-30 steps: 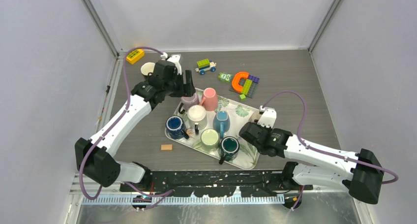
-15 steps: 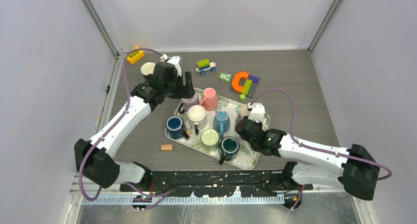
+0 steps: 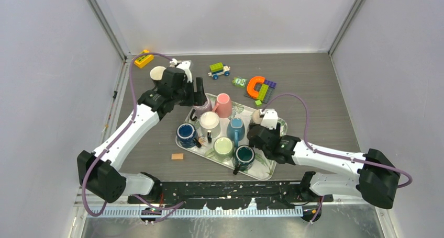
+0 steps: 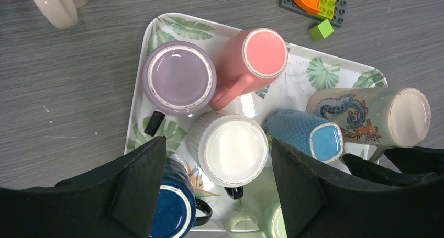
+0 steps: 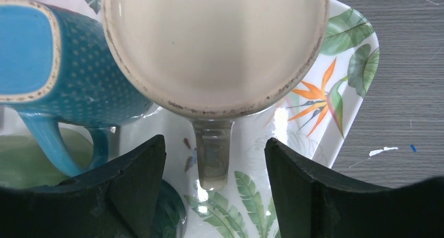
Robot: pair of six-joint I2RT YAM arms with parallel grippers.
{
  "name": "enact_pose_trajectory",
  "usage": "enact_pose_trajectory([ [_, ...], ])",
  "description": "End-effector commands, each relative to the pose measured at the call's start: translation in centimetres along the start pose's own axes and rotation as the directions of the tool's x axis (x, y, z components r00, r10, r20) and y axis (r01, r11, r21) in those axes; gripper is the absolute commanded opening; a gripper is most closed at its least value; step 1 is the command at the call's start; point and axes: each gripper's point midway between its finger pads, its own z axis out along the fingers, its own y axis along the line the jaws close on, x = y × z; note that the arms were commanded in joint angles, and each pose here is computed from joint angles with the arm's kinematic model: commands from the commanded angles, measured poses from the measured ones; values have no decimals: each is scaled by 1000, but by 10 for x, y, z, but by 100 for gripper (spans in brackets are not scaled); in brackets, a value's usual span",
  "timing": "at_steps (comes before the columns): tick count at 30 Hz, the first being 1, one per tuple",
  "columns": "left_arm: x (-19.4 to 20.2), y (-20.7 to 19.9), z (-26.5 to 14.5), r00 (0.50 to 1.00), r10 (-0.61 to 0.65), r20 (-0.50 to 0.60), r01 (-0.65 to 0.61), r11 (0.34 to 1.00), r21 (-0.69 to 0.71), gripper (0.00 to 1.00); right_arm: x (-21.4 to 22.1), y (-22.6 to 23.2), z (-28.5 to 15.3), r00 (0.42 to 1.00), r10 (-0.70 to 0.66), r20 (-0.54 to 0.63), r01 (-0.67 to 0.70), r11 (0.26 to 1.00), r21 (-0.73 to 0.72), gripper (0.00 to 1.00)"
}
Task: Turn the mug right side up
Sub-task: Turn over the cup on the tray.
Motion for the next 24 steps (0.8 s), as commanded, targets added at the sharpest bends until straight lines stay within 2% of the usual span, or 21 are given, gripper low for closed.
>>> enact_pose_trajectory([
  [1,-7,-4,-10,999,21,32,-21,999,26,75,-35,9,-10,994,100,48,-99,995,-9,74],
  [8,-8,-5,-11,999,25,33,-26,999,30,75,-42,8,-10,982,188,-13,-188,982,6,74],
  [16,-8,-5,-12,999,27,36,-28,999,28,75,-38,9,-8,980,190,-54,-188,981,38,73],
  [24,-7,-5,-12,999,23,31,-24,999,32,75,-36,-3,-1,977,207,-48,-204,977,56,63],
])
